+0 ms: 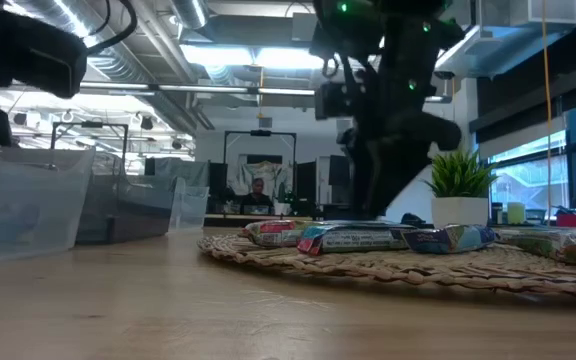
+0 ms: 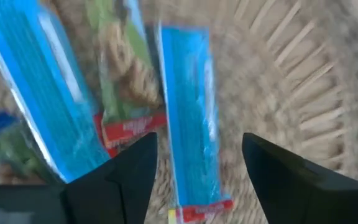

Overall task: Pick and place Granola Bars by type
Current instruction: Put the red granola bar into the black bin

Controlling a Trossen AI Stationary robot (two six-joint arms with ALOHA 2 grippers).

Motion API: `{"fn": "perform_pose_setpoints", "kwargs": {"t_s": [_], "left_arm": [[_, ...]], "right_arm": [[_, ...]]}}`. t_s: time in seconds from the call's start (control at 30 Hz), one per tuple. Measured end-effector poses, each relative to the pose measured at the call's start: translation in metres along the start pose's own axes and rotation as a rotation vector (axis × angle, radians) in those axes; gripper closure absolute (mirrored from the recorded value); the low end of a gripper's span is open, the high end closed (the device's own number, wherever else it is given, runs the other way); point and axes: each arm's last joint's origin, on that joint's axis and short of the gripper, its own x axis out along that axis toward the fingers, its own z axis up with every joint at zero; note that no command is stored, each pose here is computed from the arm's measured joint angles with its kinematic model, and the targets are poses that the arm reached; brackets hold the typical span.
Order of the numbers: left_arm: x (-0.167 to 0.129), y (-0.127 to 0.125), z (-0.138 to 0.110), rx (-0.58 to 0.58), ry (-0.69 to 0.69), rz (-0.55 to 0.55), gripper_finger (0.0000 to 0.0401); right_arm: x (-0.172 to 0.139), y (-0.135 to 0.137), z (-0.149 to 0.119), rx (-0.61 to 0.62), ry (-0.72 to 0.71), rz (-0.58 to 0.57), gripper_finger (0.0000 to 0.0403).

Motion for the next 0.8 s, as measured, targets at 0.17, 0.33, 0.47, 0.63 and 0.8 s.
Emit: {"fn": "perform_pose_setpoints", "kwargs": {"t_s": [0.17,0.33,0.47,0.63,0.8], "left_arm": [[-0.007,-0.006,0.005,0.001,-0.026,-0.093,0.0229],[-0.016,-0.011,0.008,0.031,-0.069,-0.178,0.0232],[-0.021,-0.017,0.01,0.041,-0.101,-0.251,0.0229],[-0.024,-0.021,0.015,0.03,-0.162,-0.298,0.0228],[-0.025,-0.021,0.02,0.01,-0.244,-0.286,0.0228]], "right_arm": [[0.013,0.001,-0.004,-0.001,0.034,0.013,0.0166],[0.022,0.001,-0.003,0.003,0.04,0.025,0.0182],[0.026,-0.001,-0.003,0.014,0.046,0.051,0.022],[0.026,-0.002,-0.003,0.017,0.045,0.047,0.0276],[0.026,-0.002,-0.004,0.023,0.05,0.042,0.0315]]}}
